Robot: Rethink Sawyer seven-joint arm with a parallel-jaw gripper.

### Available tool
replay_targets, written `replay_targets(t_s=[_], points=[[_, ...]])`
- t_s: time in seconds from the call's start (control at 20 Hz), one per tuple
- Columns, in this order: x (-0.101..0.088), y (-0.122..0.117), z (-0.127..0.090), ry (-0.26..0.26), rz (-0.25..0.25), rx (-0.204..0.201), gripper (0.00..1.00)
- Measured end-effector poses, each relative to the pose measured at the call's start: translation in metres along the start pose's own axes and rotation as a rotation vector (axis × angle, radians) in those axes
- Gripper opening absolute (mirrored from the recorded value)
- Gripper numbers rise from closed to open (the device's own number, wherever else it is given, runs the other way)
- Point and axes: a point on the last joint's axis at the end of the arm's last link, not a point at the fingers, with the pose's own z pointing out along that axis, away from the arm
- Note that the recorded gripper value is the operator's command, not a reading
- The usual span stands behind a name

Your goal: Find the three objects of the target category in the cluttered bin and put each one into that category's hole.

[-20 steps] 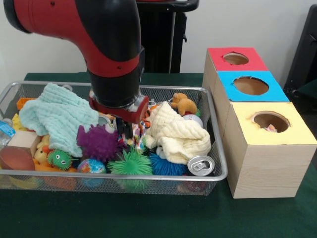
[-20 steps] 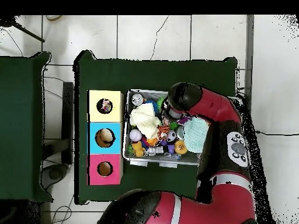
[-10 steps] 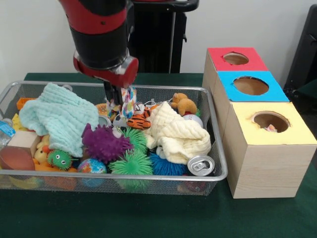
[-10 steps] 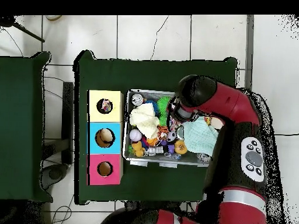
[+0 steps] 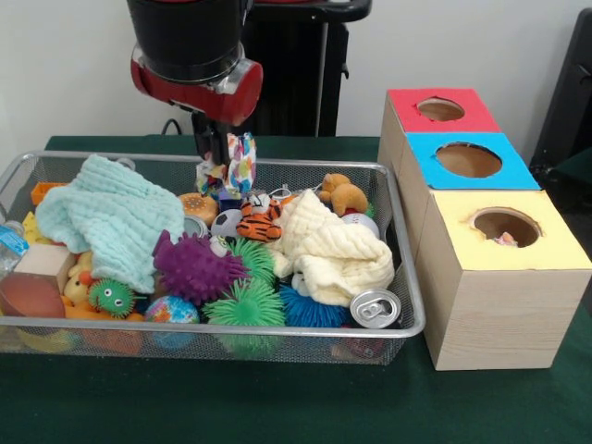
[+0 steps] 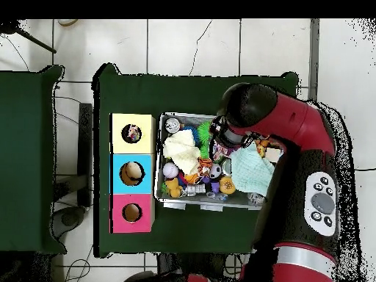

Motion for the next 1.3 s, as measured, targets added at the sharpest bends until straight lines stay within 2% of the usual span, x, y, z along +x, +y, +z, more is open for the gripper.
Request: replay_targets(t_s=[0.35, 0.65, 0.8, 0.9, 1.3], points=[[0.001, 0.025, -0.009, -0.018, -0.018, -0.017, 0.00], [0.000, 0.058, -0.020, -0.033, -0.015, -0.041, 0.00], [0.001, 0.067, -0.021, -0.033, -0.013, -0.047, 0.00], [0.002, 0.078, -0.022, -0.029, -0.004, -0.055, 0.00], [0.002, 0.094, -0.033, -0.016, 0.027, -0.073, 0.00]])
